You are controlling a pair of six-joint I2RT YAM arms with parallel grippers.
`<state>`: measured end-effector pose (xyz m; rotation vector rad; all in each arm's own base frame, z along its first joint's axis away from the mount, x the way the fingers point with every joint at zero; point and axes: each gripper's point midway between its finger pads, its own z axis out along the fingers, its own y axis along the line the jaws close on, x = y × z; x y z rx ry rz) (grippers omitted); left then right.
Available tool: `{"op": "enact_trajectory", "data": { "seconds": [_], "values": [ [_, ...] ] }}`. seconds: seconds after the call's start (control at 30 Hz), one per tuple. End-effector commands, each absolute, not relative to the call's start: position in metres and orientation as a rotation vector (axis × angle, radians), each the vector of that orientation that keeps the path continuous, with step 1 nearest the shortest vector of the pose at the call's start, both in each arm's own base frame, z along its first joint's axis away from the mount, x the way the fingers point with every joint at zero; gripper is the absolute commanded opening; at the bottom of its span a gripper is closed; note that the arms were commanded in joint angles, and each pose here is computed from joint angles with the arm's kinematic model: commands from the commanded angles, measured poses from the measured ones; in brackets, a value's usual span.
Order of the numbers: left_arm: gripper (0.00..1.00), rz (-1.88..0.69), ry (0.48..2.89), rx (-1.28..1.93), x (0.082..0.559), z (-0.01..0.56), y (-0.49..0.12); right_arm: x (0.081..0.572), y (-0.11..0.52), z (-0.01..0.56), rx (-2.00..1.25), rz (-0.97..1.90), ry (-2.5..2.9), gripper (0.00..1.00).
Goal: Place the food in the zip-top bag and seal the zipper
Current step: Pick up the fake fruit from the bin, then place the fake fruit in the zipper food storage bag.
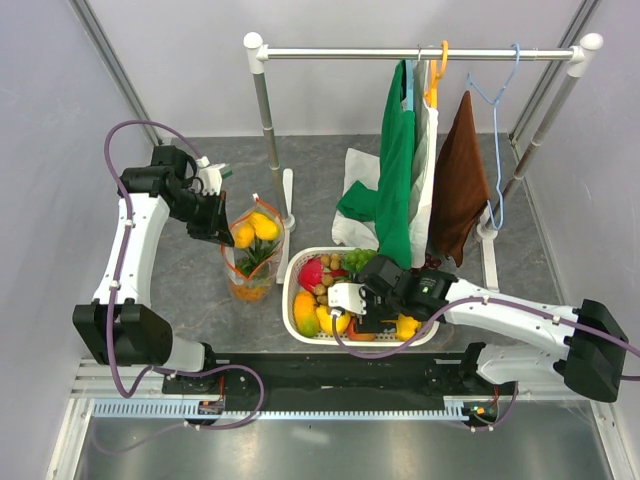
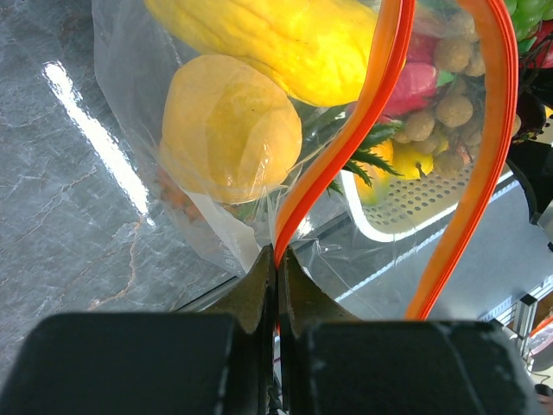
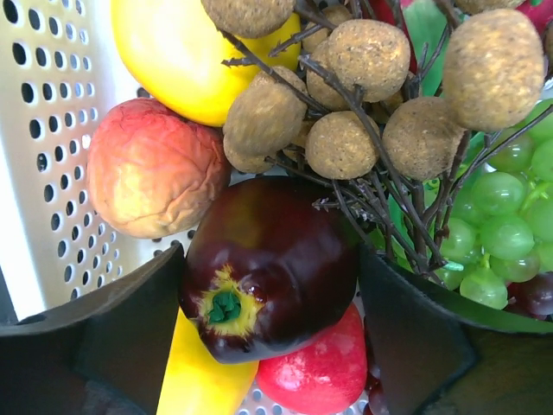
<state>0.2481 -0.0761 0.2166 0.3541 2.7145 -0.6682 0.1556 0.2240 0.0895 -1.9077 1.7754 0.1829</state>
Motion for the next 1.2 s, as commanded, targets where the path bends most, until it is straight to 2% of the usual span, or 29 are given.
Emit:
{"op": "enact_trajectory", "data": {
  "seconds": [0.0, 0.17, 0.23, 0.33, 0.57, 0.73, 0.93, 1.17],
  "values": [
    [0.02, -0.684, 2.668, 0.370, 0.248, 0.225, -0.079, 0.156, 0.226, 0.091, -1.901, 0.187, 1.775, 0.76],
    [0.02, -0.686, 2.672, 0.372, 0.248, 0.225, -0.080, 0.147, 0.215, 0.116, -1.880, 0.206, 1.807, 0.60],
    [0.02, -0.685, 2.670, 0.373, 0.248, 0.226, -0.080, 0.143, 0.213, 0.131, -1.873, 0.223, 1.806, 0.56],
    [0.02, -0.689, 2.674, 0.370, 0.247, 0.225, -0.080, 0.137, 0.215, 0.152, -1.858, 0.274, 1.781, 0.54],
    [0.02, -0.699, 2.681, 0.363, 0.246, 0.223, -0.080, 0.105, 0.243, 0.203, -1.836, 0.597, 1.729, 0.50],
    [0.02, -0.706, 2.674, 0.371, 0.245, 0.224, -0.082, 0.124, 0.309, 0.295, -1.592, 0.784, 1.591, 0.47],
    [0.02, -0.755, 2.640, 0.397, 0.245, 0.233, -0.088, 0.178, 0.378, 0.370, -1.301, 0.808, 1.520, 0.47],
    [0.02, -0.787, 2.609, 0.413, 0.246, 0.244, -0.092, 0.218, 0.437, 0.354, -1.154, 0.868, 1.631, 0.46]
  ]
}}
